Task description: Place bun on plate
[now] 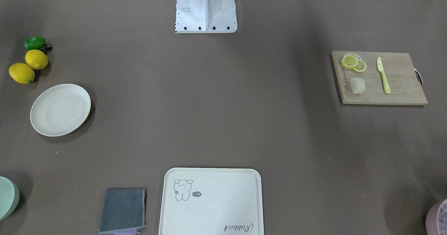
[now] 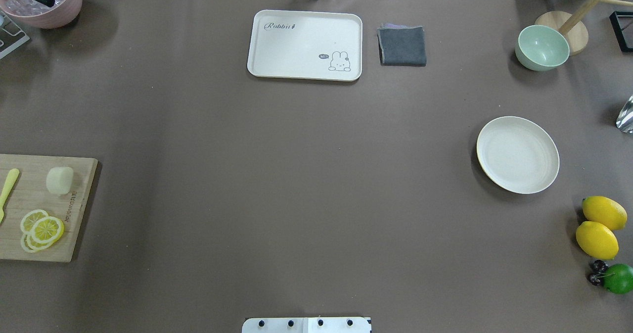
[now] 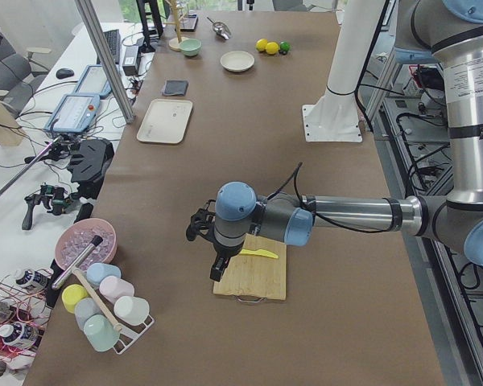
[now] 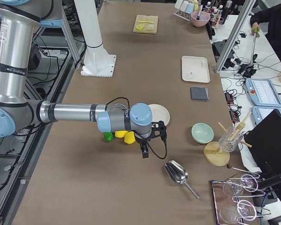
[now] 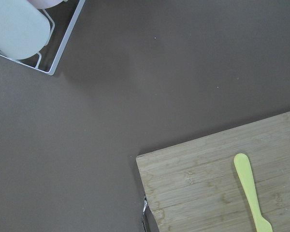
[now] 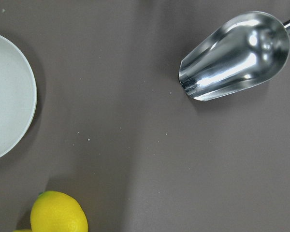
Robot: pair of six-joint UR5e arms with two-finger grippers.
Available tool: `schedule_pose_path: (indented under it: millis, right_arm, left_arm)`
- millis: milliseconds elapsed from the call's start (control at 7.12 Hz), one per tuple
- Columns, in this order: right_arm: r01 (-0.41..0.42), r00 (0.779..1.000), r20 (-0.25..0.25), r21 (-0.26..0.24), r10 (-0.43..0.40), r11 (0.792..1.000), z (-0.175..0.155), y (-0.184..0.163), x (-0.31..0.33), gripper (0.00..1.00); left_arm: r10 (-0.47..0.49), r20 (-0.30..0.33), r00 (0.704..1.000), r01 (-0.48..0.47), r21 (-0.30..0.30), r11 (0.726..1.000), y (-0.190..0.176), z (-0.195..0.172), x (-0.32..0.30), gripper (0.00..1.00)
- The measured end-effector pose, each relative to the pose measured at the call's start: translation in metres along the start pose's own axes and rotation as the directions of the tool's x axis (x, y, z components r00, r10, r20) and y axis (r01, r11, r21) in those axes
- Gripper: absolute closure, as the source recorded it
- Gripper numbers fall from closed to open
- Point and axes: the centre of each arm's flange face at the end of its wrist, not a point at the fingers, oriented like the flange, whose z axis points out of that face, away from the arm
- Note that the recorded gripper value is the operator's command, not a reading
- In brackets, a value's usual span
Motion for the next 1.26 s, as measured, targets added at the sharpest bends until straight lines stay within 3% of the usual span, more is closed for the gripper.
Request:
schedule_pose_path:
  millis: [702,1263]
  right_arm:
    - [0.002,1.000,0.001,0.004,-0.002,1.000,-0.001,-0.003,-0.001,0.00]
    - [0.019,1.000,0.005,0.012,-0.019,1.000,-0.001,-0.006,-0.008,0.00]
  left_arm:
    - [-0.063,-0.004,0.998,0.063,0.016,0.998,-0.019,-0.004,0.014,0.02]
    - [-0.248,-0.084,0.965,0.250,0.007,0.968,-0.052,0.055,0.117,0.03]
